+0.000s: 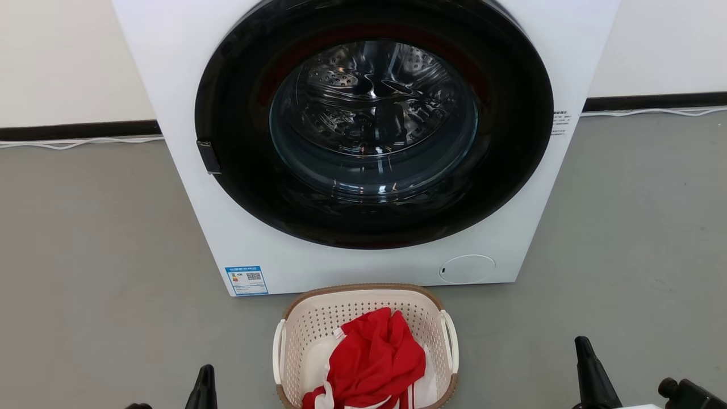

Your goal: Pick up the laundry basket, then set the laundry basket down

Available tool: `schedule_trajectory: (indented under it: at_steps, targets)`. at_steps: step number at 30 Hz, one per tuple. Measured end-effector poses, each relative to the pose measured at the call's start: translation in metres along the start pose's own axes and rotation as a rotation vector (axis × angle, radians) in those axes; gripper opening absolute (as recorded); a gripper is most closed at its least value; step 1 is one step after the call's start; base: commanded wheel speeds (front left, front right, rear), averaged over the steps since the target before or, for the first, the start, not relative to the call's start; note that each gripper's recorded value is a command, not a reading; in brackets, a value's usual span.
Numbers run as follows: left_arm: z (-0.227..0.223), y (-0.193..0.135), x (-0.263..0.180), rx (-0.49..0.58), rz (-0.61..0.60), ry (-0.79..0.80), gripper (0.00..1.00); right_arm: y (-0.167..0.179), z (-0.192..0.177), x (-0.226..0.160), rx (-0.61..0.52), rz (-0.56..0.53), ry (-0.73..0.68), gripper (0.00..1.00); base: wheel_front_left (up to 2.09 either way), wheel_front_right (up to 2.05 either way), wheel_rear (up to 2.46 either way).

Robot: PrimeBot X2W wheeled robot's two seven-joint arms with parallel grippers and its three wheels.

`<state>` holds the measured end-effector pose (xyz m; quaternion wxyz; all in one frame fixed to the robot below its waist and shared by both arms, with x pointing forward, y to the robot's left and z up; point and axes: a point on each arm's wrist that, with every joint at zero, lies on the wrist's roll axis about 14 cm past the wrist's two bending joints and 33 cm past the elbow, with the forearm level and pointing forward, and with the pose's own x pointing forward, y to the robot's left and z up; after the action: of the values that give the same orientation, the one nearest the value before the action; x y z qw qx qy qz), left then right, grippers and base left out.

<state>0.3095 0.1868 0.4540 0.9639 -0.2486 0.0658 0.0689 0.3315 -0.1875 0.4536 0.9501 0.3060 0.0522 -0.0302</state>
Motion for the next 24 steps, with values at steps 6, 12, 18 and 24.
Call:
schedule_trajectory:
  at_steps: [6, 12, 18, 24]
  targets:
    - [0.001, 0.000, 0.005, -0.073, 0.001, 0.011, 0.00, -0.003, -0.001, 0.000, 0.062, -0.016, 0.009, 0.00, 0.00, 0.00, 0.00]
    - [0.000, -0.001, 0.009, -0.146, -0.001, 0.025, 0.00, -0.001, 0.003, 0.006, 0.128, -0.015, 0.002, 0.00, 0.00, 0.00, 0.00]
    - [0.000, -0.002, 0.013, -0.217, -0.005, 0.038, 0.00, -0.002, 0.005, 0.008, 0.191, -0.020, -0.002, 0.00, 0.00, 0.00, 0.00]
    - [-0.001, 0.000, 0.015, -0.286, 0.000, 0.049, 0.00, -0.004, 0.006, 0.010, 0.255, -0.029, 0.002, 0.00, 0.00, 0.00, 0.00]
